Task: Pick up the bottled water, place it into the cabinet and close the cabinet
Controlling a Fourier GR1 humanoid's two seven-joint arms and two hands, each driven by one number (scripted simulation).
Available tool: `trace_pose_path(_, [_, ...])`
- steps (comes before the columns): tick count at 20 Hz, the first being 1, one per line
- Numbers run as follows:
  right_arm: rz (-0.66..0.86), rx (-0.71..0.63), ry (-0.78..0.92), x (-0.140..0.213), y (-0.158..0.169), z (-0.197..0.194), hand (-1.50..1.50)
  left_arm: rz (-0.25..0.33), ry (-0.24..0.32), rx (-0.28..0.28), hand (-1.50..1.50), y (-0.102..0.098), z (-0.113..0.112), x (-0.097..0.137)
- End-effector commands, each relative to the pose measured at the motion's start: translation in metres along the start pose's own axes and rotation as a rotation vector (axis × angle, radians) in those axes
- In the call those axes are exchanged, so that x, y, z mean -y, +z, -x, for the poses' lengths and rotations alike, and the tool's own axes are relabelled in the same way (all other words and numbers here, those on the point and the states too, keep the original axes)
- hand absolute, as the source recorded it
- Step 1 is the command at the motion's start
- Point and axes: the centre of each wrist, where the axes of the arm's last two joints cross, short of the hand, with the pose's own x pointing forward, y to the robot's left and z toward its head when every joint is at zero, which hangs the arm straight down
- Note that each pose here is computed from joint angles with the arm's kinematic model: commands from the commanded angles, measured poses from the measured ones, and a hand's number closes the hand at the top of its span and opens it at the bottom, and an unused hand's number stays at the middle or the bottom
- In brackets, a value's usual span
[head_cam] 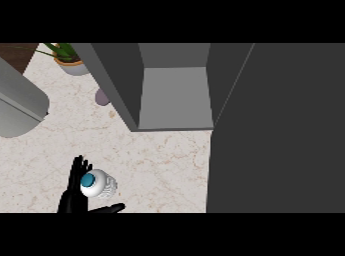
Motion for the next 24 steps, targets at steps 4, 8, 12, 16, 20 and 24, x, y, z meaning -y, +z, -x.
trace_pose_path(4, [-0.002,0.111,-0.056,-0.021,0.002,-0.047,-1.50,0.031,0.122,0.055,1.50,0.003,0.019,-0.007])
trace_pose_path(8, [-0.018,0.102,-0.045,-0.017,0.007,-0.045,-1.50,0.032,0.245,0.060,1.50,-0.011,0.017,0.006])
trace_pose_path(12, [-0.028,0.095,-0.045,-0.020,0.009,-0.052,-1.50,0.074,0.254,0.057,1.50,-0.008,0.021,0.015])
trace_pose_path(16, [-0.033,0.073,-0.025,-0.020,0.004,-0.050,-1.50,0.105,0.234,0.108,1.50,-0.034,0.016,0.009])
trace_pose_path(20, [-0.026,0.087,-0.036,-0.022,0.014,-0.046,-1.50,0.155,0.228,0.100,1.50,-0.072,-0.015,-0.047])
trace_pose_path(24, [-0.034,0.099,-0.042,-0.020,0.012,-0.050,-1.50,0.183,0.217,0.183,1.50,-0.093,-0.028,-0.050])
